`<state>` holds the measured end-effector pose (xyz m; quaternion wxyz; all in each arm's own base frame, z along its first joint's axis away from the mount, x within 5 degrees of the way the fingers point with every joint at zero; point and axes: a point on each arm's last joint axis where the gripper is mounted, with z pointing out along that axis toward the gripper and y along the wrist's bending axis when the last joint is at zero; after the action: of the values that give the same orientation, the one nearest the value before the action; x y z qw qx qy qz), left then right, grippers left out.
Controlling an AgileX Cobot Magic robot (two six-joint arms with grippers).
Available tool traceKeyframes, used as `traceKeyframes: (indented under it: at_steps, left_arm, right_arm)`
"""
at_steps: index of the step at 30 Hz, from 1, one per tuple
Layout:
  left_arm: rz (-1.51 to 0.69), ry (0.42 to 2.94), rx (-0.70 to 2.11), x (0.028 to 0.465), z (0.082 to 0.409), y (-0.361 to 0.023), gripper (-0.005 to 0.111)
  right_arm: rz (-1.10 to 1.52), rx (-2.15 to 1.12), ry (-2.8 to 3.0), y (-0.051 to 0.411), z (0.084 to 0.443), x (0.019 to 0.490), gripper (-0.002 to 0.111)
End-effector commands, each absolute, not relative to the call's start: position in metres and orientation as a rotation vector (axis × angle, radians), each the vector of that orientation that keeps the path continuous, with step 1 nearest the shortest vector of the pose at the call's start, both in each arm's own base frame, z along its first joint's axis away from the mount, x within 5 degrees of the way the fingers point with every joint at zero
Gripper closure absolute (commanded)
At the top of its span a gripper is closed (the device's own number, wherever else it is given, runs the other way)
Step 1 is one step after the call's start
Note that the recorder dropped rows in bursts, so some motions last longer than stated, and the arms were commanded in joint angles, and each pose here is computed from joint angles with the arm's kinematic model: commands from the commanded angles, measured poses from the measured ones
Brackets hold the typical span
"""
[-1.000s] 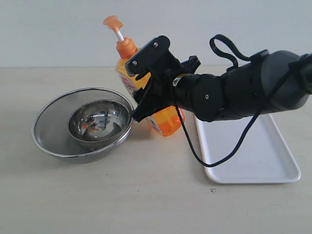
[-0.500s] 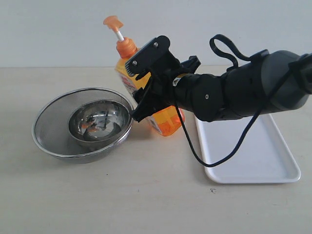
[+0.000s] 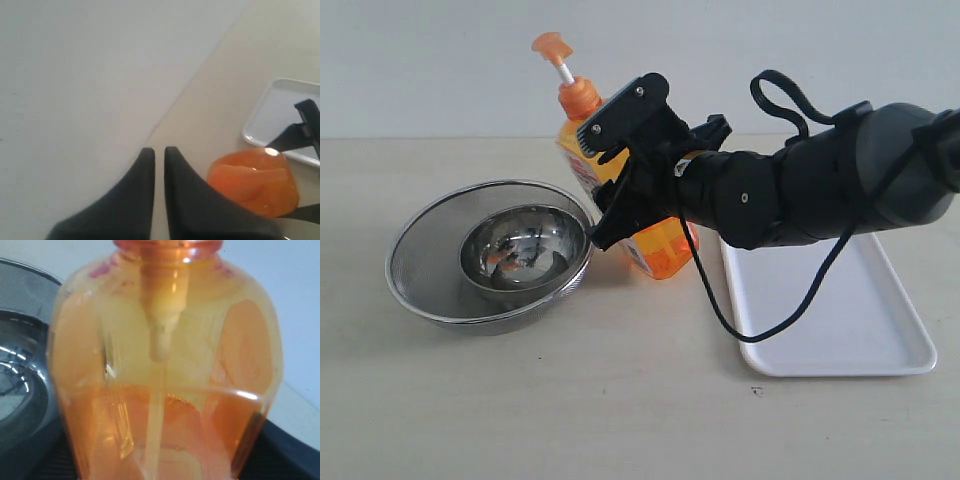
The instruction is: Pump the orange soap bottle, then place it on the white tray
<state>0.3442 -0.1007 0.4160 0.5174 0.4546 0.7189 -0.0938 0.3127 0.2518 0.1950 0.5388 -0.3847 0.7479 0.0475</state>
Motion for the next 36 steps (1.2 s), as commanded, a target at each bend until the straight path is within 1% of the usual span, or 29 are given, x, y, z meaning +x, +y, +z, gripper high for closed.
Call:
traceKeyframes:
  at_steps: [1,5,10,17,27,36]
  left_arm:
    - [-0.309,1.721,1.137,0.355,0.4,-0.11,0.102]
    - [-0.308,1.709,1.186,0.363,0.389,-0.118,0.102]
    - [-0.324,1.663,1.286,0.364,0.377,-0.139,0.102]
    - [-0.356,1.634,1.351,0.36,0.371,-0.158,0.102]
    - [-0.374,1.656,1.475,0.353,0.363,-0.158,0.102]
    - [-0.366,1.667,1.509,0.351,0.361,-0.157,0.102]
  right_arm:
    - [0.11,-0.918,1.745,0.253,0.204,0.314,0.108]
    - [0.111,-0.92,1.747,0.253,0.203,0.314,0.108]
    - [0.112,-0.922,1.75,0.253,0.203,0.314,0.108]
    - [0.112,-0.922,1.75,0.253,0.203,0.314,0.108]
    - [0.112,-0.922,1.75,0.253,0.203,0.314,0.108]
    - [0.112,-0.922,1.75,0.253,0.203,0.314,0.108]
